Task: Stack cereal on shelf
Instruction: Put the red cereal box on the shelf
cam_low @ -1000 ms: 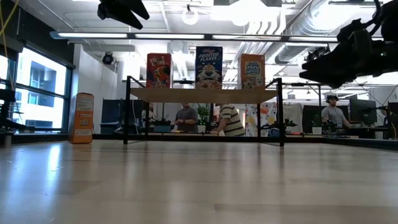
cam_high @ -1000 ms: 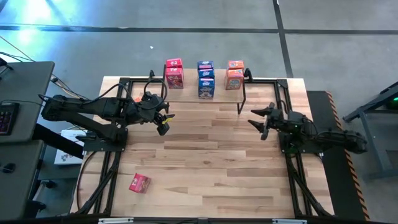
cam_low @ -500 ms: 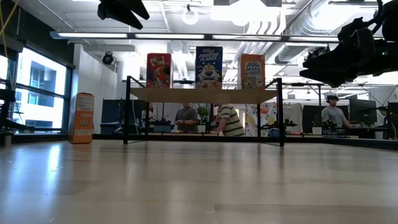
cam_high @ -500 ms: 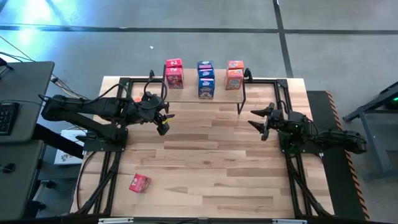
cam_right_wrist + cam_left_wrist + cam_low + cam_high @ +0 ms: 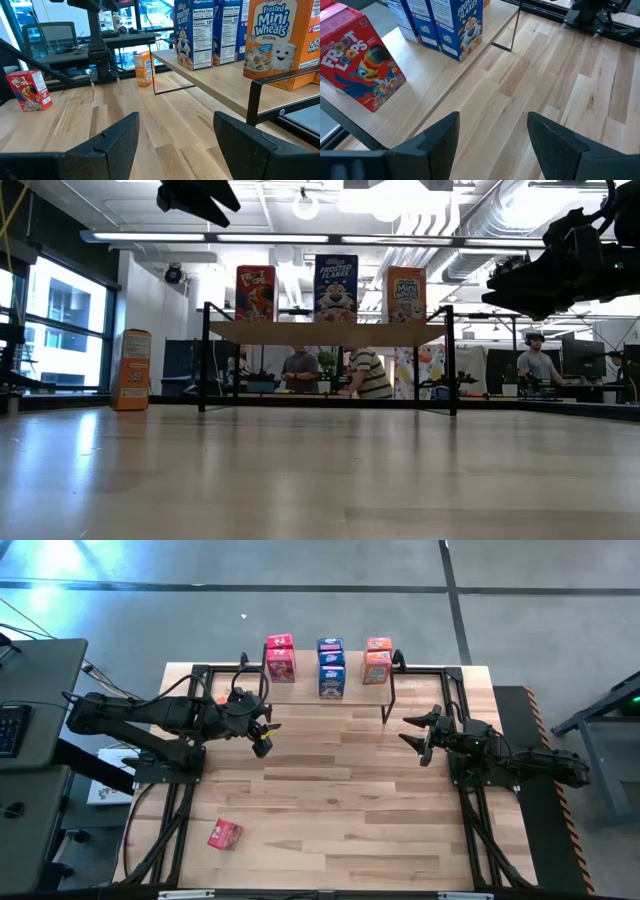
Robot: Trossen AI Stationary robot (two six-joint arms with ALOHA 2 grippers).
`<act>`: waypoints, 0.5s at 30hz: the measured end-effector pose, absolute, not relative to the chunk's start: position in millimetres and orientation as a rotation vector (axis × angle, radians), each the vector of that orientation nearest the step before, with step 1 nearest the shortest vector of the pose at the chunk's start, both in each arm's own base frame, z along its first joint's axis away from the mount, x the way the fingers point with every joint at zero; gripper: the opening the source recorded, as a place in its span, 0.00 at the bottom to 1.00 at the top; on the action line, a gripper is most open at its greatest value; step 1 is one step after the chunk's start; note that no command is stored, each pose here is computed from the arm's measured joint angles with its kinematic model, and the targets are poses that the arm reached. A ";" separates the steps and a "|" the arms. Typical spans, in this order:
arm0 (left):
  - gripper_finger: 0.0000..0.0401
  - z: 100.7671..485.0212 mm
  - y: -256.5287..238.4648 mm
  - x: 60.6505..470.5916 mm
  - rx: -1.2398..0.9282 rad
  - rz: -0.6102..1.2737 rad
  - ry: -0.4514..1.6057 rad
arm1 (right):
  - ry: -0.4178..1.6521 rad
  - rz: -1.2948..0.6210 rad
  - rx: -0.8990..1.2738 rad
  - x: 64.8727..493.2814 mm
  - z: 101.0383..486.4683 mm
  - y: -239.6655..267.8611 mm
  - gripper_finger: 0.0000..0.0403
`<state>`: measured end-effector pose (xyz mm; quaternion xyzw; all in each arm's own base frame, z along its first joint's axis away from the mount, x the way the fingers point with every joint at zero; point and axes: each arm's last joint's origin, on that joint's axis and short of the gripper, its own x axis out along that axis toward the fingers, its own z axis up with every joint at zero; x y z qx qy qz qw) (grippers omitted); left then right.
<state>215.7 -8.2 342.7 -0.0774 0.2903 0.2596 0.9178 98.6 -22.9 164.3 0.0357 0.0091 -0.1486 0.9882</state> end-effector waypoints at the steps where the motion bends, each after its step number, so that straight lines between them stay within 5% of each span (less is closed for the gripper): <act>1: 0.56 342.7 -8.2 215.7 -0.159 0.534 0.597 | 0.018 -0.298 0.072 98.6 164.3 -22.9 0.62; 15: 0.56 342.8 -9.8 216.8 -0.296 0.514 0.577 | 0.019 -0.299 0.072 98.6 164.2 -22.9 0.62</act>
